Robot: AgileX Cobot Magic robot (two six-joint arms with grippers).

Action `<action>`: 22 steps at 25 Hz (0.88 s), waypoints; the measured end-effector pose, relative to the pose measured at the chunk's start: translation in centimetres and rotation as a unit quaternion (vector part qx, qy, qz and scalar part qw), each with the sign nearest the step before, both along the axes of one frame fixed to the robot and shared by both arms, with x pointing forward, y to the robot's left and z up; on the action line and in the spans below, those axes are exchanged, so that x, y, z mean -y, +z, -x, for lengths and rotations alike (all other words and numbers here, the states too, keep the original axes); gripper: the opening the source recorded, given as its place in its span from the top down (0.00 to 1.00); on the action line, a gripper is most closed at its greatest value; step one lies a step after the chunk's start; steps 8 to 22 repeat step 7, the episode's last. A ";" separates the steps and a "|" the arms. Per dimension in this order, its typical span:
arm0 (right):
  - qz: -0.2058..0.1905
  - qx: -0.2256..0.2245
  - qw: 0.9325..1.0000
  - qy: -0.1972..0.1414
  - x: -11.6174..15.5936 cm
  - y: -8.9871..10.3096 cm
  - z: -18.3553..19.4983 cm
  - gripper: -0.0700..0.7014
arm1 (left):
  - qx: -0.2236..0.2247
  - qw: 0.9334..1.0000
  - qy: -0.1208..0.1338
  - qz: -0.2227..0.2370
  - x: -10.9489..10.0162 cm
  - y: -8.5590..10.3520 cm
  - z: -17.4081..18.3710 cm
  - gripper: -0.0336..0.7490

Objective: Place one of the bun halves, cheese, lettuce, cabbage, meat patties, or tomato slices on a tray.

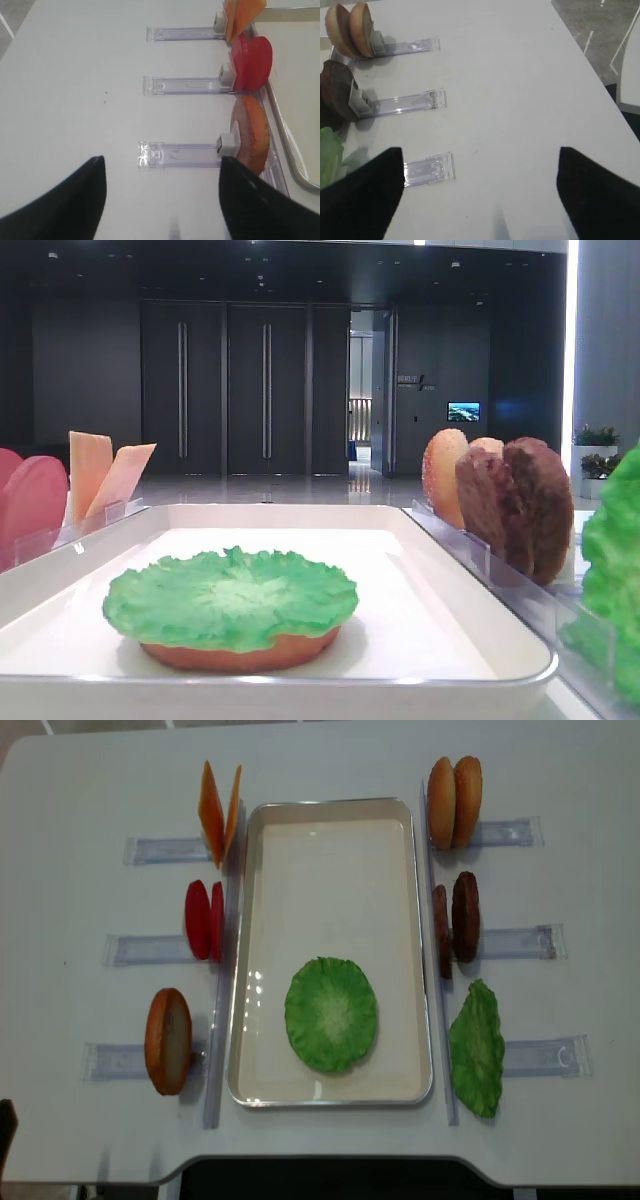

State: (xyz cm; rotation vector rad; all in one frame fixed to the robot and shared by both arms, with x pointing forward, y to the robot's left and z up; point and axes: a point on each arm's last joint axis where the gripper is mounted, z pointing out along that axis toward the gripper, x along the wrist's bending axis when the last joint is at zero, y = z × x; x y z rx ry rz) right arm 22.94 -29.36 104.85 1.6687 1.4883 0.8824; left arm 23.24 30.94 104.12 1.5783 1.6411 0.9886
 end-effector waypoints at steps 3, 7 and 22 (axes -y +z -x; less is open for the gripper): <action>0.000 0.000 1.000 0.001 0.0 0.0 0.0 0.15 | 0.000 1.000 0.000 0.000 0.0 0.0 0.0 0.27; 0.000 0.000 1.000 0.002 0.0 0.0 0.0 0.15 | 0.000 1.000 0.000 0.000 0.0 0.0 0.0 0.27; 0.000 0.000 1.000 0.002 0.0 0.0 0.0 0.15 | 0.000 1.000 0.000 0.000 0.0 0.0 0.0 0.27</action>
